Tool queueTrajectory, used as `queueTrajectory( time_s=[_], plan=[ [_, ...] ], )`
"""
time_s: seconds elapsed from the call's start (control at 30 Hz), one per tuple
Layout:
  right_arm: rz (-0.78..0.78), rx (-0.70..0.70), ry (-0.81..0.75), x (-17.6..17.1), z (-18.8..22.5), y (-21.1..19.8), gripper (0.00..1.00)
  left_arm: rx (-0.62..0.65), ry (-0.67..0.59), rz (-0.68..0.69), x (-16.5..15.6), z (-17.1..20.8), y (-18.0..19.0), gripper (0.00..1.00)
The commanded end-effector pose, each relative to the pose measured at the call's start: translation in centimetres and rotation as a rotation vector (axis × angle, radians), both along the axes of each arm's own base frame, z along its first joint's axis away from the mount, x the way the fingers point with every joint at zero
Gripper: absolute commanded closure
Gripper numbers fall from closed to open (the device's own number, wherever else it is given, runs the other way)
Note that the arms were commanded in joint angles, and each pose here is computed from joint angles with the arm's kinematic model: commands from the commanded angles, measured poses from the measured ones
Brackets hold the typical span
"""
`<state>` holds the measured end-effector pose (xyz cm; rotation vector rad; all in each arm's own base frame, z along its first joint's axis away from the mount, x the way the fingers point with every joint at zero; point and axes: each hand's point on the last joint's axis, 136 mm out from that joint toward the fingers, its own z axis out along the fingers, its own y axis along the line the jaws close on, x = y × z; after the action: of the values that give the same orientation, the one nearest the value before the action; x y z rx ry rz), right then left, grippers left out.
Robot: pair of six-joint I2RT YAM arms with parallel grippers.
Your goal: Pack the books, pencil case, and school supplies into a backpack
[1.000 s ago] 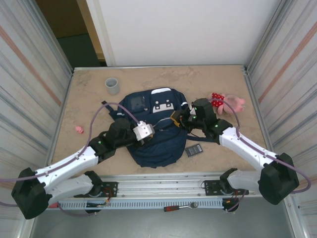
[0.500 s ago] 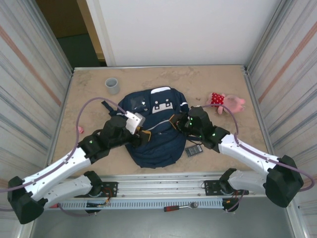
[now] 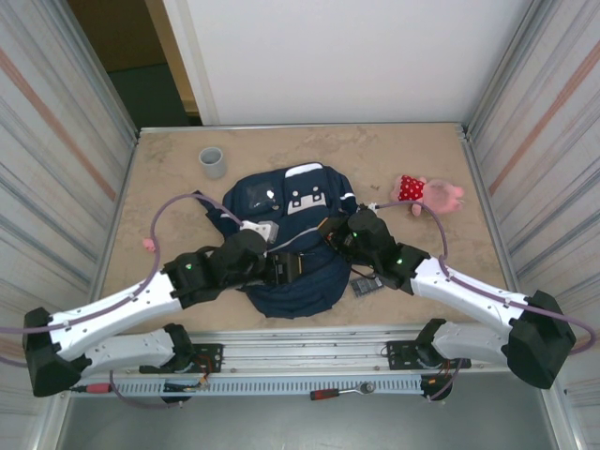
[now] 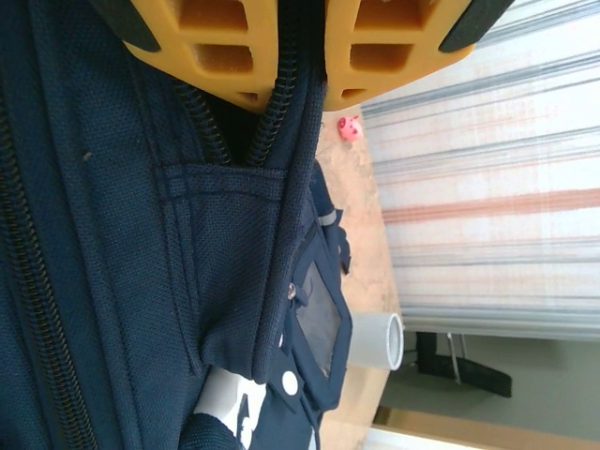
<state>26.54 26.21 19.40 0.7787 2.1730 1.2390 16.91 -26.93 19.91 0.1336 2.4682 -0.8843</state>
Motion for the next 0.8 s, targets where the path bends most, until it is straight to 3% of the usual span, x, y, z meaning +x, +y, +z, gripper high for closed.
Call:
queueTrajectory(
  time_s=[0.0,0.3,0.47,0.77],
  plan=[
    [-0.035,0.063,-0.099,0.8,3.6,0.0,1.0,-0.099,0.1,0.133,0.6,0.4,-0.9,0.41],
    [-0.016,0.064,-0.099,0.7,3.6,0.5,1.0,-0.262,0.215,0.243,1.5,-0.1,-3.4,0.49],
    [-0.009,0.073,-0.104,0.6,4.0,0.8,1.0,-0.256,0.291,0.252,1.2,-1.6,-4.4,0.49],
    [0.016,0.081,-0.11,0.4,4.6,1.4,1.0,-0.248,0.3,0.316,2.2,-2.1,-4.8,0.55]
  ],
)
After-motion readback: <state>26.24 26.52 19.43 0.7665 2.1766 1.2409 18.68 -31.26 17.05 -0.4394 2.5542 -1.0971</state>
